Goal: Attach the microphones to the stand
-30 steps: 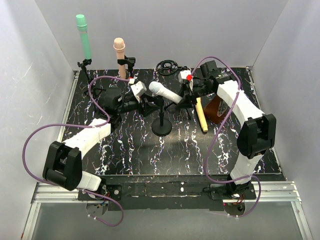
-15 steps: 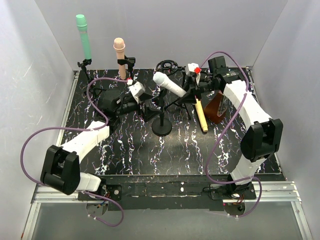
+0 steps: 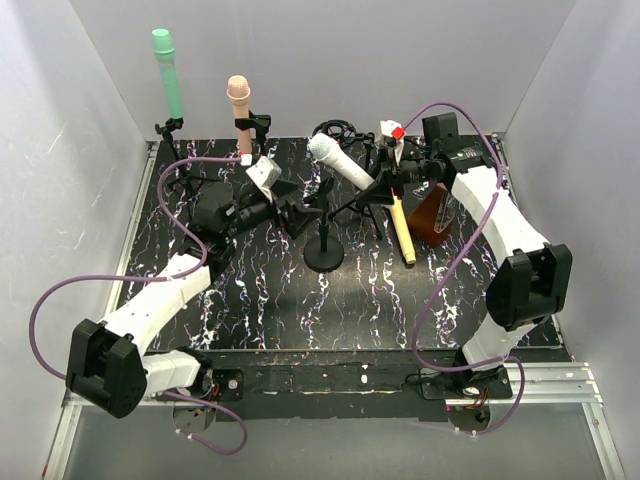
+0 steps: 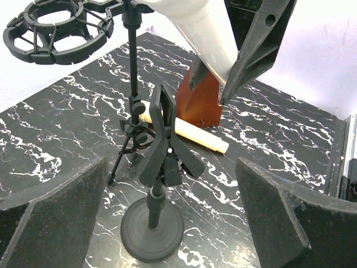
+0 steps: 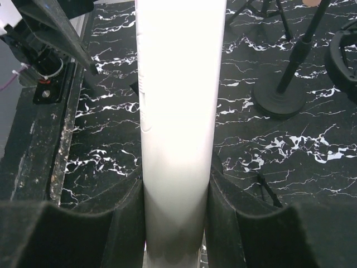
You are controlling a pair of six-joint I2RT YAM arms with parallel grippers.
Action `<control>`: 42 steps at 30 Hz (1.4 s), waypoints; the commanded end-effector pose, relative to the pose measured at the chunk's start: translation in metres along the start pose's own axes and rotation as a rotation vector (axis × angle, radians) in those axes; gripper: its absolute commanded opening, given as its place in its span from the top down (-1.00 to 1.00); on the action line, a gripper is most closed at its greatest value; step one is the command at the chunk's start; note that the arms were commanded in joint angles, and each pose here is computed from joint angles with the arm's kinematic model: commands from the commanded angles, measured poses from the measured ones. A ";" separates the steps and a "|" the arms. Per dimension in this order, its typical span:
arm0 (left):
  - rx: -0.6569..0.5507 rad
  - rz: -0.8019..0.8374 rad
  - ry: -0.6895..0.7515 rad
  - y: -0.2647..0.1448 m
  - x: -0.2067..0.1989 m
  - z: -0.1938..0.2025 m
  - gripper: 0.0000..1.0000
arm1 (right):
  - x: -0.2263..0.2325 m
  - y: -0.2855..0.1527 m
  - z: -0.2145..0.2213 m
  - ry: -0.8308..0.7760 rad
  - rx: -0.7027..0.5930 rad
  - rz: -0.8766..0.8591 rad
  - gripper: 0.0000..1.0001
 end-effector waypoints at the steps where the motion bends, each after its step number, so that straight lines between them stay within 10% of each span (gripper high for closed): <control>1: 0.006 -0.047 0.021 0.007 0.008 -0.020 -0.94 | 0.015 -0.013 -0.029 -0.040 -0.060 0.019 0.92; 16: 0.147 0.033 0.151 0.053 0.010 -0.008 -0.37 | 0.034 -0.036 -0.016 -0.019 -0.104 0.061 0.92; 25: 0.197 0.113 0.224 0.057 -0.003 -0.003 0.84 | 0.036 -0.044 -0.010 -0.012 -0.116 0.073 0.92; 42: 0.200 0.499 0.190 0.059 -0.039 -0.016 0.90 | 0.045 -0.045 0.001 -0.016 -0.116 0.068 0.92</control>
Point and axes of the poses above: each gripper's point midway between its finger pads, its own y axis out along the fingers, its own x axis along the line the jaws close on, z = x × y, the point moved 1 cm from there along -y, back along the fingers, and after that the axes turned 8 degrees about y, right-handed, at the moved point
